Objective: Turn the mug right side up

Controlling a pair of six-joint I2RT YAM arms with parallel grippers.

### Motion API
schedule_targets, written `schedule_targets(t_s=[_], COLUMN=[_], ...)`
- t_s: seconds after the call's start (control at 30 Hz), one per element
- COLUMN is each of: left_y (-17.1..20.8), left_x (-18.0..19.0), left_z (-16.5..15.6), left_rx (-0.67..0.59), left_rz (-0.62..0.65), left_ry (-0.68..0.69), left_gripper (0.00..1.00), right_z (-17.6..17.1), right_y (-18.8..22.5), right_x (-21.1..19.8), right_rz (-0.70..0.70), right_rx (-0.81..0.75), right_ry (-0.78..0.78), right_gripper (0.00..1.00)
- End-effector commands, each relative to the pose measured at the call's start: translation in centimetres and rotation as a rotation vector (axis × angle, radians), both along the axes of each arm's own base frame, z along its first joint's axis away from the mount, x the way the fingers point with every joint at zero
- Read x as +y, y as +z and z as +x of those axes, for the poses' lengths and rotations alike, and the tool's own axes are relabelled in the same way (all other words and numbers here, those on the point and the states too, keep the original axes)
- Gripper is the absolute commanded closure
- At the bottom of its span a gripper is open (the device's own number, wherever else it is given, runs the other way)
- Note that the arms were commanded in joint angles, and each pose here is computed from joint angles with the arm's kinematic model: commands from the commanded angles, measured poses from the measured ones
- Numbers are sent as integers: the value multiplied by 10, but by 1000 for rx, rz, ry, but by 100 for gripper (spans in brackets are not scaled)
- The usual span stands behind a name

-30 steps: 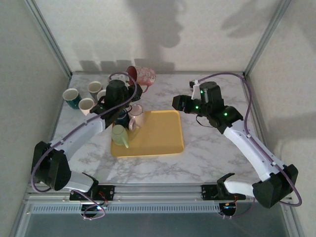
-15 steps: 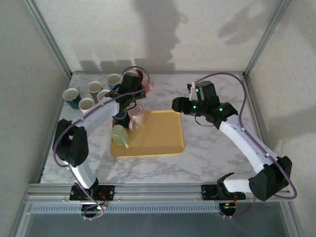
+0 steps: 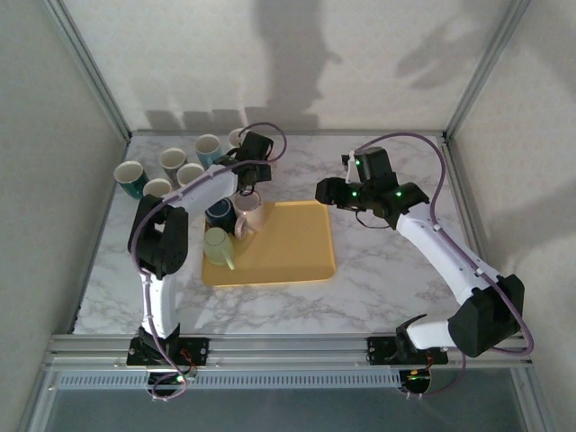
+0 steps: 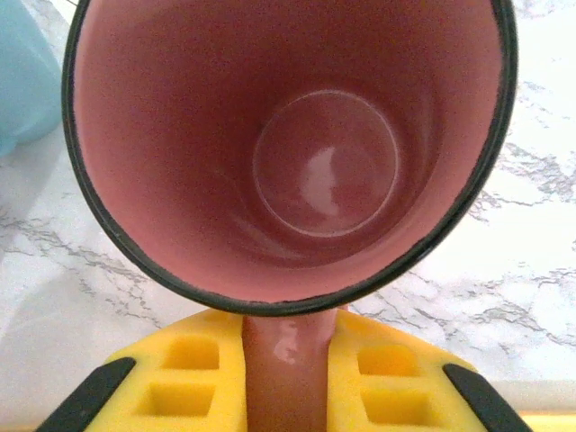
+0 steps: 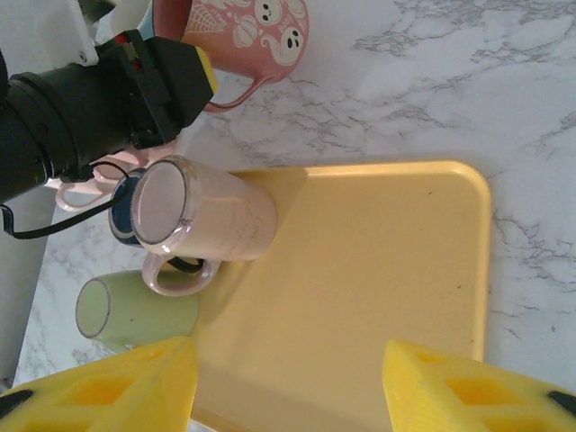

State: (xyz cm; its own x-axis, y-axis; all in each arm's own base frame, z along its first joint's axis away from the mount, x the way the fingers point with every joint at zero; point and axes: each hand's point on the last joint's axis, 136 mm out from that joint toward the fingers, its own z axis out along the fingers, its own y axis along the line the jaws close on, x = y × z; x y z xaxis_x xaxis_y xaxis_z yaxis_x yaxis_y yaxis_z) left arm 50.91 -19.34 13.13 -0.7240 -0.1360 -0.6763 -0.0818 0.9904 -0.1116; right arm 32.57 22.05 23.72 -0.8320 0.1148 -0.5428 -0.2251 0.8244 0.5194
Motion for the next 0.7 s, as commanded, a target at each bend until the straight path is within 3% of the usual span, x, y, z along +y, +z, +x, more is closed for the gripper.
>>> schedule_targets(t_s=[0.0,0.37,0.5,0.67], left_y=[40,15,17,31], left_x=[-4,-15,-17,-22], left_z=[25,29,29,27], left_rx=[-131,-69,-69,-85], left_rz=[-1,30,26,15], left_ry=[14,-12,-18,-31], left_gripper=[100,100,75,65], right_z=[4,6,5,4], right_y=[4,0,0,-1], right_x=[-1,-3,-5,-7], right_rz=[-3,-6,-6,-7], right_rx=[-7,6,5,5], right_ry=[9,5,1,-2], right_gripper=[42,41,39,39])
